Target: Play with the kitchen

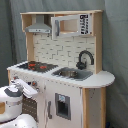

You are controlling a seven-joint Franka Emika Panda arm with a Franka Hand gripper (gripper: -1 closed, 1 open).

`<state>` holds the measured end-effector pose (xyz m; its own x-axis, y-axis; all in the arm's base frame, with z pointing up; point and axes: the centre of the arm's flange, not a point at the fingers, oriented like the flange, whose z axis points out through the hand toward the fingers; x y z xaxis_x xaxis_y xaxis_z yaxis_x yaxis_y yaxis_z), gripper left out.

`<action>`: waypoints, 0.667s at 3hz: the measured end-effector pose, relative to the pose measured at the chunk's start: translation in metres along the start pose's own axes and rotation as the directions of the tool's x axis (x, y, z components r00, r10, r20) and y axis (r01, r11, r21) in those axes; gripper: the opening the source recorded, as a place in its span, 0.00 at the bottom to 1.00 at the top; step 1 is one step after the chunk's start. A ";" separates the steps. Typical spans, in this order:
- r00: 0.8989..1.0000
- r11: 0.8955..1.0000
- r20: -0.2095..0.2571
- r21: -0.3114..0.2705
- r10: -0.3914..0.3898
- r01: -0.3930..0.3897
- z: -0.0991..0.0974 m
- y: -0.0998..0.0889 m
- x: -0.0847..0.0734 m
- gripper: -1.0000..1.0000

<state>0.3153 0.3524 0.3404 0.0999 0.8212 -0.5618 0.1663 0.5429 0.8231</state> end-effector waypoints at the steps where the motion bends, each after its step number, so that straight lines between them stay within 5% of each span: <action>1: 0.997 0.997 -0.018 0.003 0.076 -0.076 0.010 -0.002 0.014 1.00; 2: 0.985 0.986 -0.042 -0.008 0.167 -0.168 0.016 0.008 0.026 1.00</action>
<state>0.3353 0.3751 0.3308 0.0848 0.9071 -0.4123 0.1394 0.3989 0.9063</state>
